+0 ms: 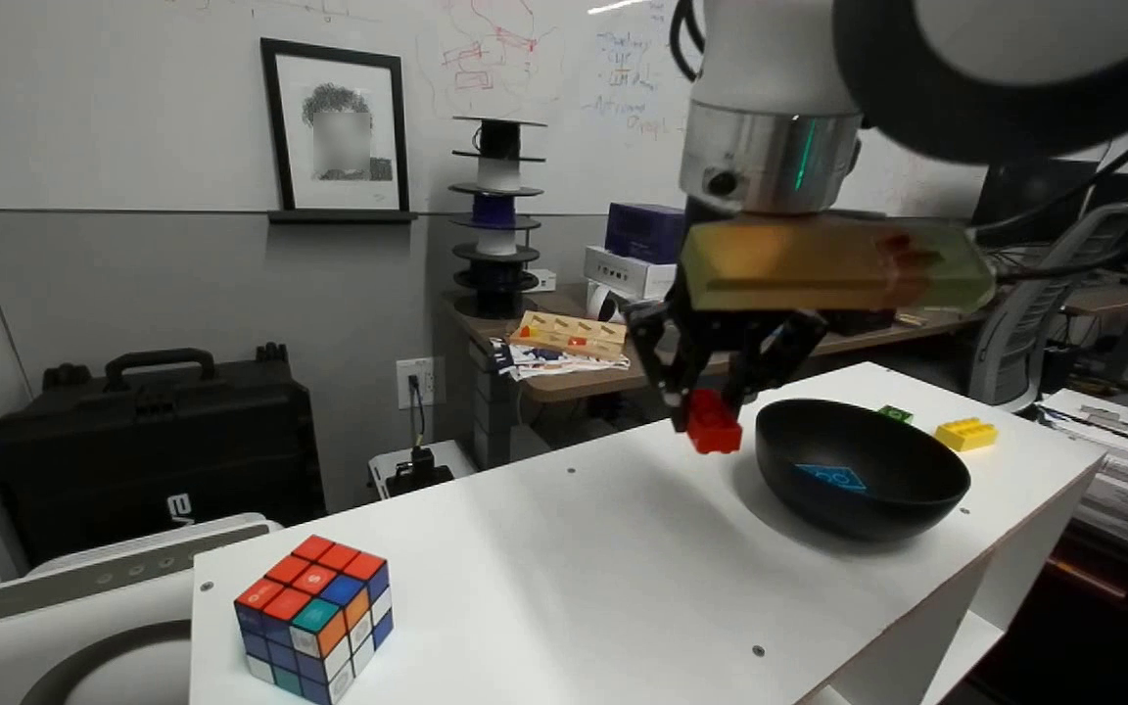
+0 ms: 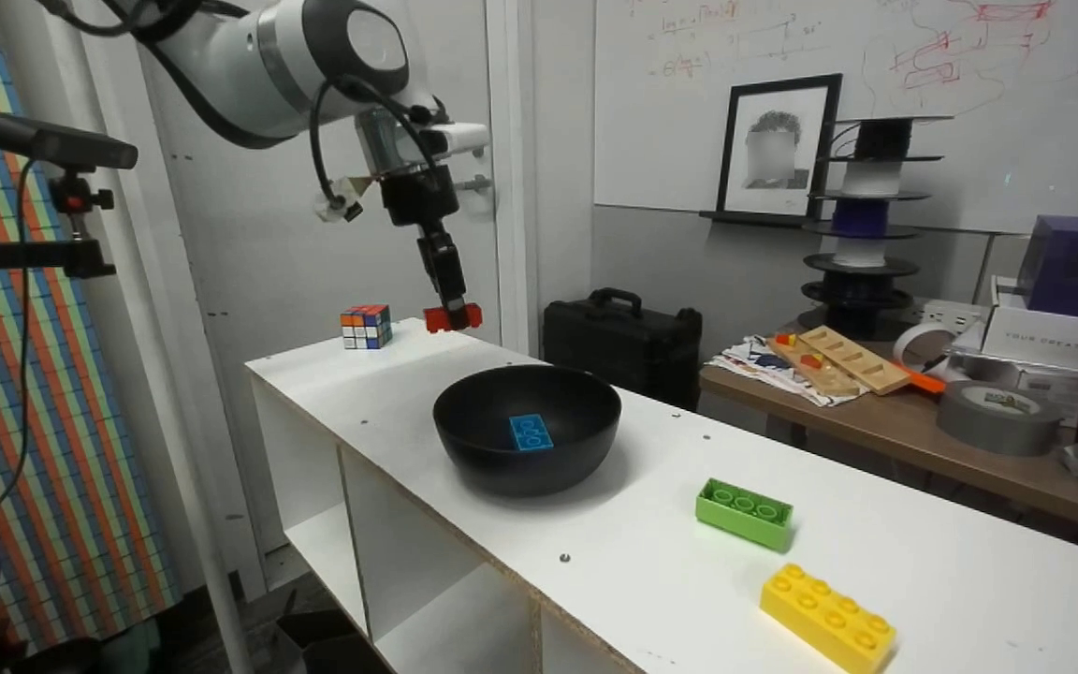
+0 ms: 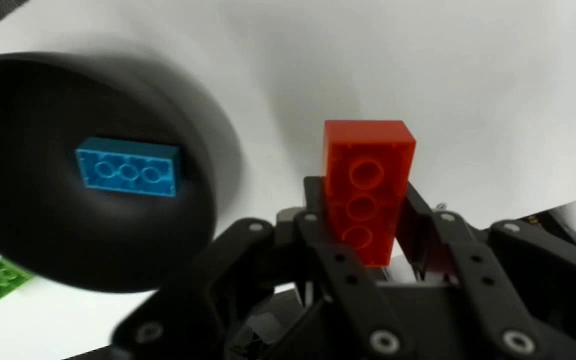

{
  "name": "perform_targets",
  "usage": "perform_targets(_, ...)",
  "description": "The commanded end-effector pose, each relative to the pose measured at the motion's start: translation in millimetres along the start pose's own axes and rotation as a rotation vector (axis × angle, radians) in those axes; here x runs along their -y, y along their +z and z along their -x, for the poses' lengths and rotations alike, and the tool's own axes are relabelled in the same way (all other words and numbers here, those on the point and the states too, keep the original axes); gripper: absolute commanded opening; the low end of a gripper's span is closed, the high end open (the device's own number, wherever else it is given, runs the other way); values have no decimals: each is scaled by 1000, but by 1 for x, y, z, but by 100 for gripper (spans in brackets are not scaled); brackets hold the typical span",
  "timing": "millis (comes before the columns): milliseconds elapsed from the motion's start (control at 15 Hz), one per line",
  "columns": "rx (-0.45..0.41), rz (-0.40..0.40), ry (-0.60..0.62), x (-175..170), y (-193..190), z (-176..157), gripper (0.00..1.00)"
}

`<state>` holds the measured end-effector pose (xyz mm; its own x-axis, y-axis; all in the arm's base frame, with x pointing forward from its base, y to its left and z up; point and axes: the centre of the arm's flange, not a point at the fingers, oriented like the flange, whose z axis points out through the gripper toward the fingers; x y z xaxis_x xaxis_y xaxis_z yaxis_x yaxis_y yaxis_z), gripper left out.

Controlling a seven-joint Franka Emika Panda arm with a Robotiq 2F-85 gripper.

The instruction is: Pick up the green, orange, blue and yellow from the table and put them in the bowl

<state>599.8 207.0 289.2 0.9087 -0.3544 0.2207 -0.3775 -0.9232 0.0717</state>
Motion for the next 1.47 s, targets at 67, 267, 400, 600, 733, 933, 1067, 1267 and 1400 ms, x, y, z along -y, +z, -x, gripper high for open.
perform_targets(67, 49, 36, 108, -83, -19, -46, 11)
perform_targets(267, 72, 80, 160, -126, 12, -80, 11)
perform_targets(400, 93, 110, 158, -139, 38, -91, 11)
perform_targets(600, 132, 140, 127, -133, 68, -88, 11)
perform_targets(733, 155, 158, 78, -123, 83, -81, 11)
perform_targets(933, 143, 191, -28, -116, 77, -71, 65)
perform_targets(1067, 127, 209, -85, -118, 60, -68, 82)
perform_targets(1267, 58, 210, -145, -131, 24, -70, 100)
perform_targets(1400, -11, 178, -108, -146, 0, -80, 100)
